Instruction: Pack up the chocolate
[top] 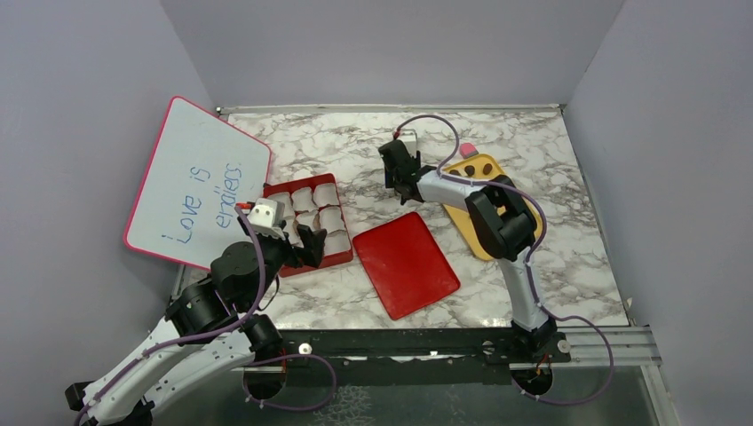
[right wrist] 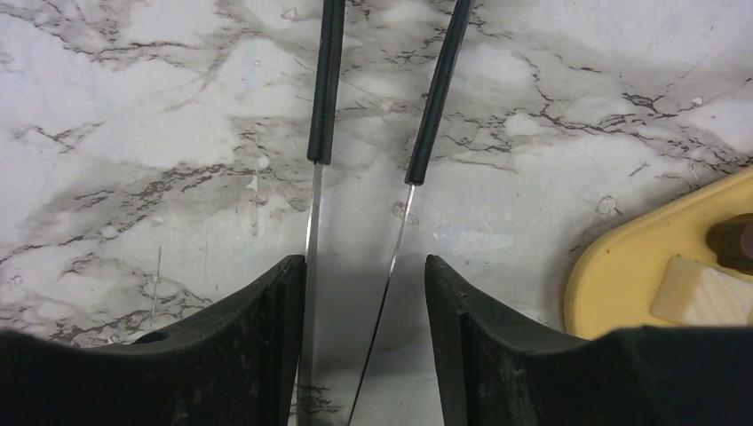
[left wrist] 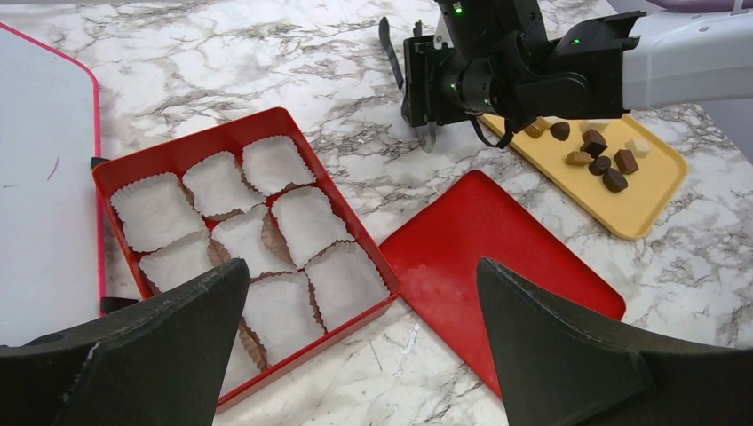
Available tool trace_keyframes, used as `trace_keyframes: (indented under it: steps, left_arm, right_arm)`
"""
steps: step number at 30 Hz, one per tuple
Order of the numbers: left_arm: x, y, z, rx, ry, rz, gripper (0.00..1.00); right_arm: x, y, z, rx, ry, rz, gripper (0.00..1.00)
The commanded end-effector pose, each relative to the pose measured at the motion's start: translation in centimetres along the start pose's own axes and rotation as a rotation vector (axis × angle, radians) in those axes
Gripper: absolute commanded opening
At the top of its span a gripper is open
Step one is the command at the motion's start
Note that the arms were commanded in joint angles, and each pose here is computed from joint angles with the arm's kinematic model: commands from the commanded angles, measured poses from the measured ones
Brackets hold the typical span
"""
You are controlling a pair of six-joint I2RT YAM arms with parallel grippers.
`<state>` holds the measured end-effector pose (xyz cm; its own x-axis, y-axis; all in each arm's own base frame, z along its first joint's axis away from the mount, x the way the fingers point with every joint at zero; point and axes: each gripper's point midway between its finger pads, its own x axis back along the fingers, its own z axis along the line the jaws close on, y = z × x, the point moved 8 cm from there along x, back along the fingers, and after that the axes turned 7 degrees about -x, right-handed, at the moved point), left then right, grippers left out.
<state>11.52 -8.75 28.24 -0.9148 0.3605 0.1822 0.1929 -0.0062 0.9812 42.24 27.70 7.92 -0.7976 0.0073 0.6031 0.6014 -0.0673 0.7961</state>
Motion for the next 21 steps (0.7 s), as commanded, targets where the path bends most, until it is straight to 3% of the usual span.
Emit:
trace_keyframes:
  steps: [1, 13, 21]
  left_arm:
    - [-0.2, -0.1, -0.1, 0.002, -0.005, -0.002, 0.99]
    - [-0.3, -0.2, 0.0, -0.003, 0.015, 0.004, 0.99]
    - [-0.6, -0.3, 0.2, -0.012, 0.052, 0.023, 0.98]
  right_arm:
    - [-1.5, 0.1, 0.2, -0.022, 0.003, -0.022, 0.56]
    - [-2.7, -0.4, -0.3, -0.01, -0.042, -0.018, 0.47]
    - [0.1, 2.1, -0.7, 0.01, 0.032, -0.111, 0.41]
